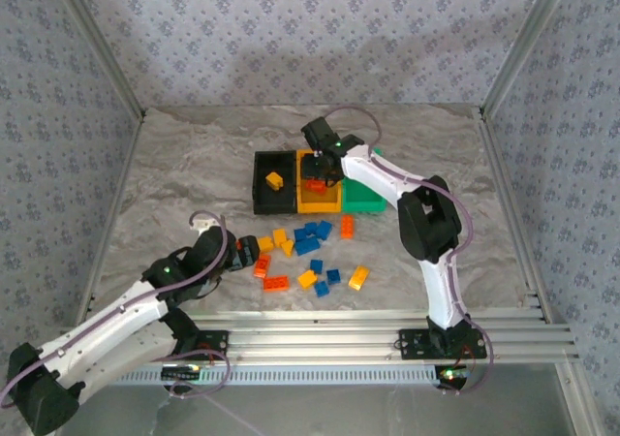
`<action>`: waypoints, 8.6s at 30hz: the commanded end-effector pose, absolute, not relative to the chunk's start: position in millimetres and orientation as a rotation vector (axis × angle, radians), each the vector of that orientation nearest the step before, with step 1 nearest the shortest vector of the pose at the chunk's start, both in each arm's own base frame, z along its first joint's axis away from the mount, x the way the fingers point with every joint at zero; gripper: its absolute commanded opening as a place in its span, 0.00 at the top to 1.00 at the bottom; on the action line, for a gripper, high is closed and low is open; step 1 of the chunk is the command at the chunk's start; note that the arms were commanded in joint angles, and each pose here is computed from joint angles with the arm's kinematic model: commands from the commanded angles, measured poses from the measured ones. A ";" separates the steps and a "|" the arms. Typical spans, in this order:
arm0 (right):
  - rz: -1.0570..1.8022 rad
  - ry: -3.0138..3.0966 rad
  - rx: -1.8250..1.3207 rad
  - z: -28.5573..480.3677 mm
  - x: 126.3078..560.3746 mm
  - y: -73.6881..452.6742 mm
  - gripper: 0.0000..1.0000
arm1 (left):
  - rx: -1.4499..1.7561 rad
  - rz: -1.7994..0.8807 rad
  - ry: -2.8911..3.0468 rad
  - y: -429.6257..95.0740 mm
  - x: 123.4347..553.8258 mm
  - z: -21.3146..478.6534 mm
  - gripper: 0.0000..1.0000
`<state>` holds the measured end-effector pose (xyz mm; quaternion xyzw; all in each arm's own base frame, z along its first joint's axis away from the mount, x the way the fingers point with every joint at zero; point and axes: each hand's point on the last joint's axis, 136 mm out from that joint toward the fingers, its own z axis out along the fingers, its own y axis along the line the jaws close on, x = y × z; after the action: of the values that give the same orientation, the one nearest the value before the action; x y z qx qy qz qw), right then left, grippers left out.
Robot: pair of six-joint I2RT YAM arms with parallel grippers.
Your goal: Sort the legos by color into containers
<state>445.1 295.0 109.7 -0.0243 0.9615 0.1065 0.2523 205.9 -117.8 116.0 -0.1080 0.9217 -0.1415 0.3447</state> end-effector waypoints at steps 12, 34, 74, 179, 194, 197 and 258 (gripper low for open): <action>0.441 2.429 -0.166 185.4 393.6 311.5 0.32 | -0.313 -0.388 2.492 -131.1 237.9 73.8 0.22; 0.464 2.328 -0.088 209.9 327.8 252.8 0.32 | -0.368 -0.133 2.656 -110.3 239.5 16.7 0.68; 0.389 2.488 0.247 106.8 223.3 138.2 0.28 | 0.170 -0.346 2.446 -353.0 415.6 151.8 0.34; 0.700 2.265 -0.238 217.6 364.6 351.6 0.31 | 0.125 -0.278 2.680 -178.7 197.1 50.1 0.16; 0.662 2.237 -0.146 213.4 312.4 288.0 0.30 | 0.163 -0.167 2.750 -180.3 197.2 13.6 0.50; 0.654 2.246 -0.115 202.3 304.5 276.8 0.30 | 0.160 -0.165 2.750 -180.2 197.1 13.7 0.61; 0.405 2.498 0.062 82.8 260.6 195.2 0.25 | 0.178 -0.470 2.360 -260.9 261.6 171.7 0.00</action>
<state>247.9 180.8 74.0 0.0443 0.9441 0.1423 0.2942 272.4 -279.6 189.1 0.1002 0.9079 -0.1925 0.3586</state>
